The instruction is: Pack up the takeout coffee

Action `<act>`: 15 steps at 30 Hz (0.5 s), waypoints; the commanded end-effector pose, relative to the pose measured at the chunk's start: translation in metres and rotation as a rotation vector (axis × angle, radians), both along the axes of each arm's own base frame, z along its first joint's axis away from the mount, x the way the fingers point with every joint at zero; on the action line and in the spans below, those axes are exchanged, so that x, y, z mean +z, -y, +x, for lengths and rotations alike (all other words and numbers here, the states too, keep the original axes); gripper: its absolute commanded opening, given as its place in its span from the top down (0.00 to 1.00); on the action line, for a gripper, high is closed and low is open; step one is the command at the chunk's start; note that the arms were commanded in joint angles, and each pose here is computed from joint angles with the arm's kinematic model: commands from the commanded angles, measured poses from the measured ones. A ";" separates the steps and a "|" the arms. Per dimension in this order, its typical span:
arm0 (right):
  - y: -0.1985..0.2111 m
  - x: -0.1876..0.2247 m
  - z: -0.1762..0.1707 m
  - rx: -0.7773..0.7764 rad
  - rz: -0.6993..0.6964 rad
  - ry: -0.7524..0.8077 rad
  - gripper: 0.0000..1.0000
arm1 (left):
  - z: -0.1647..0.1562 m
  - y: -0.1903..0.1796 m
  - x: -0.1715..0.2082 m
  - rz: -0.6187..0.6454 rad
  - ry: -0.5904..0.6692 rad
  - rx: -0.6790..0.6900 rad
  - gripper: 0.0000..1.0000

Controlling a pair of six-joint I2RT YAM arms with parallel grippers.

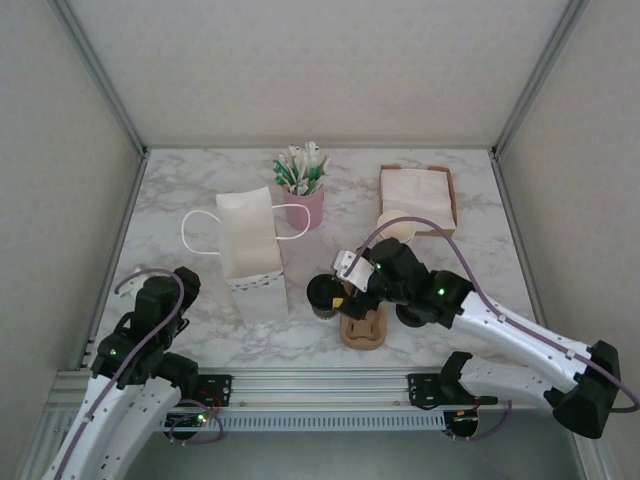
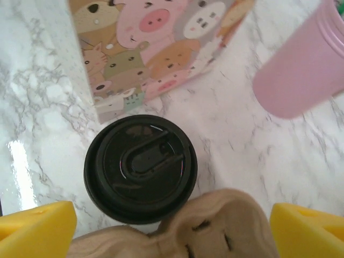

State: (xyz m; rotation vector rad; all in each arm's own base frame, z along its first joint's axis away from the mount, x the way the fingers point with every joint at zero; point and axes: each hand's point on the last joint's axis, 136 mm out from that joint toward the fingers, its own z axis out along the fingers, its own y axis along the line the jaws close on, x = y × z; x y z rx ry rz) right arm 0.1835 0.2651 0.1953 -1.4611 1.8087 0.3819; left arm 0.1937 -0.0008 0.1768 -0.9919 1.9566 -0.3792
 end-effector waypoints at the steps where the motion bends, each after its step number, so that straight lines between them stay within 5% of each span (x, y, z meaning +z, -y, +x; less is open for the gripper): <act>1: -0.015 -0.003 -0.013 0.226 -0.034 -0.061 0.08 | 0.003 0.002 0.005 0.014 0.016 -0.021 0.38; 15: -0.037 -0.023 0.016 0.345 -0.038 -0.095 0.09 | 0.009 0.005 0.004 0.038 0.012 -0.039 0.37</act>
